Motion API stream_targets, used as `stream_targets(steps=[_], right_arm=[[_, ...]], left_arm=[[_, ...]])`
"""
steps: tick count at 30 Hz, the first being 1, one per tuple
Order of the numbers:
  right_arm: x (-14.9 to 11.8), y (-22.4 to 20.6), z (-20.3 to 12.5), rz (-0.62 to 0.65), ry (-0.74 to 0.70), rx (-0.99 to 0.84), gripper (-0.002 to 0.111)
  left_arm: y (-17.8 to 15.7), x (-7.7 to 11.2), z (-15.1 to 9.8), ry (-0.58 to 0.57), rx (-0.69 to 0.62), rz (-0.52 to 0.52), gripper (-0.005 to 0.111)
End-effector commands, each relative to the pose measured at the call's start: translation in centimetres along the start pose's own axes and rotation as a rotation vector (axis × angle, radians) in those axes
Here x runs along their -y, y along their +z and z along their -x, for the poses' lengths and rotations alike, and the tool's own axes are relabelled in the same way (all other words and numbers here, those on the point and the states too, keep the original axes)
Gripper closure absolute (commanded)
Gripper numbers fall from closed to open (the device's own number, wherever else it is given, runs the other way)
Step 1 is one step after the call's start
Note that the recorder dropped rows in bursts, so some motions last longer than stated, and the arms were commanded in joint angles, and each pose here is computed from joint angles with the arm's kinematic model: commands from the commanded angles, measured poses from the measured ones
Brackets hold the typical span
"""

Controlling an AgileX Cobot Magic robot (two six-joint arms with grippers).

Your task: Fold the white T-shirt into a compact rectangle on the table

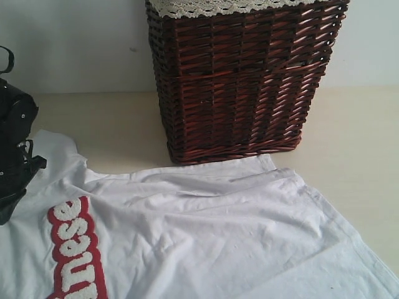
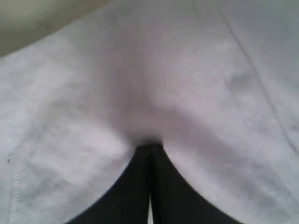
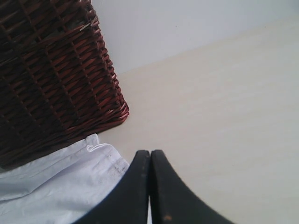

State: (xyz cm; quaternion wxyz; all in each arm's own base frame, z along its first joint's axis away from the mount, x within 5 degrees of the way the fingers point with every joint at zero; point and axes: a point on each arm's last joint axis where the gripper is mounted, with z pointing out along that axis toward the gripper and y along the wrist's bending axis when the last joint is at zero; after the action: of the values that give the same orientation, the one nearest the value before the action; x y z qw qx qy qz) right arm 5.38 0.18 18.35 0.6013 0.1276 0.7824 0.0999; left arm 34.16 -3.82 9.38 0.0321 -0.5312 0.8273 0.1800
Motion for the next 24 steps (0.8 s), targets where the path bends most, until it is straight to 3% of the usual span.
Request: stream_targets(steps=[1,6,11,15,19,24], right_arm=[[0.0,0.0,0.0,-0.001,-0.006,0.015,0.108],[0.0,0.0,0.0,-0.001,-0.006,0.015,0.108],[0.0,0.0,0.0,-0.001,-0.006,0.015,0.108],[0.0,0.0,0.0,-0.001,-0.006,0.015,0.108],[0.0,0.0,0.0,-0.001,-0.006,0.015,0.108],[0.0,0.0,0.0,-0.001,-0.006,0.015,0.108]], left_arm=[[4.2,0.9,0.2,-0.011,-0.038,-0.026,0.106],[5.7,2.2,1.2,0.031,0.004,-0.144,0.106],[5.3,3.9,1.8,0.136,0.083,-0.334,0.106],[4.3,4.4,1.9,0.183,0.12,-0.408,0.106],[2.1,3.1,3.1,0.173,0.176,-0.35,0.106],[-1.4,-0.6,4.9,0.073,0.262,-0.126,0.106]])
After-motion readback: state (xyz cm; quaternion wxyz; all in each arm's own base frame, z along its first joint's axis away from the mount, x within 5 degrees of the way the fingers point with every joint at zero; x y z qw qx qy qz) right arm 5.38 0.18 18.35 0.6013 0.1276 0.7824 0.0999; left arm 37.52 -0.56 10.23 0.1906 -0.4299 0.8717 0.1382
